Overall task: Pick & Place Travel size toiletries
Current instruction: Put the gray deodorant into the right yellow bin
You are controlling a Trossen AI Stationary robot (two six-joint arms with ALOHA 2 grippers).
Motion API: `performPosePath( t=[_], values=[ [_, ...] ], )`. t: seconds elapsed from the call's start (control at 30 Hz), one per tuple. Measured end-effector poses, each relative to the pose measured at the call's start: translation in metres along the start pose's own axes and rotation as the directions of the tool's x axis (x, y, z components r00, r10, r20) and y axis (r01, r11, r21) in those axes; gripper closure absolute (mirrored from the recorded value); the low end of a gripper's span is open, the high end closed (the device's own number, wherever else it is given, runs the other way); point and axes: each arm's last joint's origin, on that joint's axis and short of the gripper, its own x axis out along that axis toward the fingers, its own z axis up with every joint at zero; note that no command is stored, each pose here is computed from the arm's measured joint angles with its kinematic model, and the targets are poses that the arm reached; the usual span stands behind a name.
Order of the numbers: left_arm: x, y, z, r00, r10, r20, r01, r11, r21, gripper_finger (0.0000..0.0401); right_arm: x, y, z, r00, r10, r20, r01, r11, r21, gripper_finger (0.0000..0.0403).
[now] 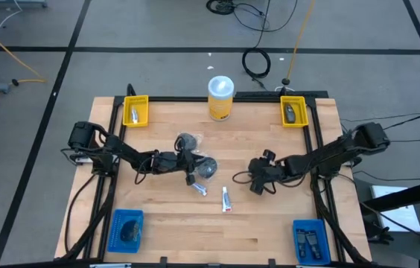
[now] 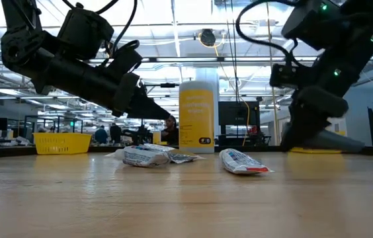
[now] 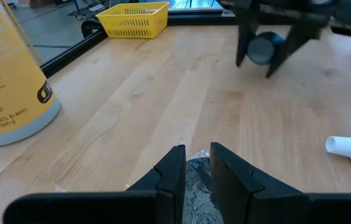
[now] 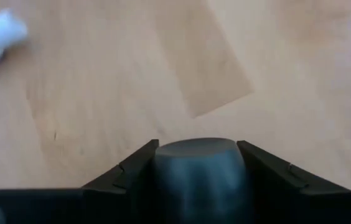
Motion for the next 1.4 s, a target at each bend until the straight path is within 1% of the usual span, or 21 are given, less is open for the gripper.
performPosePath(
  t=[0.1,0.17,0.23,0.3,0.37,0.47,0.53,0.63,0.7,0.8,0.97,1.13,1.4],
  values=[
    [0.0,0.0,0.0,1.0,0.0,-0.001,0.0,1.0,0.0,0.0327,-0.011,-0.014,0.01,0.995,-0.07,0.068,0.065,0.995,0.072,0.0217],
    [0.0,0.0,0.0,1.0,0.0,-0.001,0.0,1.0,0.0,0.0327,-0.02,-0.029,0.017,0.984,-0.14,0.106,0.127,0.985,0.117,0.0216],
    [0.0,0.0,0.0,1.0,0.001,-0.002,-0.001,1.0,0.0,0.0327,-0.028,-0.049,0.025,0.964,-0.226,0.14,0.206,0.968,0.147,0.0216],
    [0.0,0.0,0.0,1.0,0.001,-0.001,-0.001,1.0,0.0,0.0327,-0.036,-0.071,0.031,0.932,-0.325,0.158,0.297,0.938,0.176,0.0217],
    [0.0,0.0,0.0,1.0,0.001,-0.002,-0.001,1.0,0.0,0.0327,-0.042,-0.094,0.038,0.886,-0.428,0.176,0.393,0.897,0.205,0.0217],
    [0.0,0.0,0.0,1.0,0.001,-0.001,-0.001,1.0,0.0,0.0327,-0.048,-0.129,0.045,0.794,-0.585,0.167,0.541,0.804,0.248,0.0214],
    [0.0,0.0,0.0,1.0,0.001,-0.001,-0.001,1.0,0.0,0.0327,-0.049,-0.153,0.049,0.74,-0.656,0.148,0.603,0.745,0.284,0.0212],
    [0.0,0.0,0.0,1.0,0.001,-0.001,-0.001,1.0,0.0,0.0327,-0.046,-0.185,0.052,0.672,-0.733,0.104,0.668,0.66,0.344,0.0214],
    [0.0,0.0,0.0,1.0,0.001,-0.001,-0.001,1.0,0.0,0.0327,-0.041,-0.204,0.051,0.658,-0.749,0.075,0.682,0.636,0.361,0.0215],
    [0.0,0.0,0.0,1.0,0.001,-0.002,-0.001,1.0,0.0,0.0327,-0.032,-0.227,0.045,0.664,-0.747,0.027,0.68,0.619,0.393,0.0212],
    [0.0,0.0,0.0,1.0,0.001,-0.002,-0.001,1.0,0.001,0.0327,-0.016,-0.253,0.034,0.636,-0.769,-0.069,0.719,0.557,0.415,0.0208],
    [0.0,0.0,0.0,1.0,0.001,-0.002,-0.001,1.0,0.001,0.0327,-0.003,-0.266,0.024,0.622,-0.77,-0.143,0.744,0.524,0.415,0.0213],
    [0.0,0.0,0.0,1.0,0.001,-0.002,-0.001,1.0,0.001,0.0327,0.003,-0.274,0.014,0.612,-0.76,-0.216,0.763,0.498,0.412,0.0185]
  ],
)
